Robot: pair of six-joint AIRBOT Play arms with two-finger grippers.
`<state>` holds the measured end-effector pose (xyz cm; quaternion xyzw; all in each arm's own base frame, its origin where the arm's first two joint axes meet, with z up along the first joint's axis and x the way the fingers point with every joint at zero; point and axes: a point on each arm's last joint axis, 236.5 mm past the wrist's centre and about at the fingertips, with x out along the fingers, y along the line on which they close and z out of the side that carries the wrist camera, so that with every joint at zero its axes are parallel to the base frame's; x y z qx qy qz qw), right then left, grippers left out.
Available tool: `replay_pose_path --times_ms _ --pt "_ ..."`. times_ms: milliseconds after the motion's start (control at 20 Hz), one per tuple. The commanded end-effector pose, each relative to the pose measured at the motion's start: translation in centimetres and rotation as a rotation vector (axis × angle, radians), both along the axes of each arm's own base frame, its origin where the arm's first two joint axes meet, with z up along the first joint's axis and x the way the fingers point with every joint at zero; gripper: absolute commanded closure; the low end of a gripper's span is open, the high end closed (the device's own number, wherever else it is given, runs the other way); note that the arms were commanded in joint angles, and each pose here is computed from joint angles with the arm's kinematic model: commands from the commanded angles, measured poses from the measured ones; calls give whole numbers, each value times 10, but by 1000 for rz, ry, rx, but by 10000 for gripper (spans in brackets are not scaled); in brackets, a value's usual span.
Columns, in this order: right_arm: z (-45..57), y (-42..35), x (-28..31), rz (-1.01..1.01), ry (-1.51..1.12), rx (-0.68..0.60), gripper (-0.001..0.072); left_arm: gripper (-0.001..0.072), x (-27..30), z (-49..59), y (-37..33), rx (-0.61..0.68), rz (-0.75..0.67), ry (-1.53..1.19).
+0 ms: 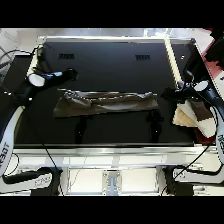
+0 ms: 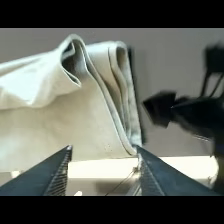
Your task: Fold the shirts.
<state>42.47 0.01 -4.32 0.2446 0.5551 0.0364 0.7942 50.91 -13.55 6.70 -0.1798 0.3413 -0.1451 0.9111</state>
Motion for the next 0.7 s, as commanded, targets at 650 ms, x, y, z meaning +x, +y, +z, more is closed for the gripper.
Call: replay_pose_path --times_ms 650 --pt "-51 23 20 70 43 157 218 355 -23 -138 -123 260 -447 414"
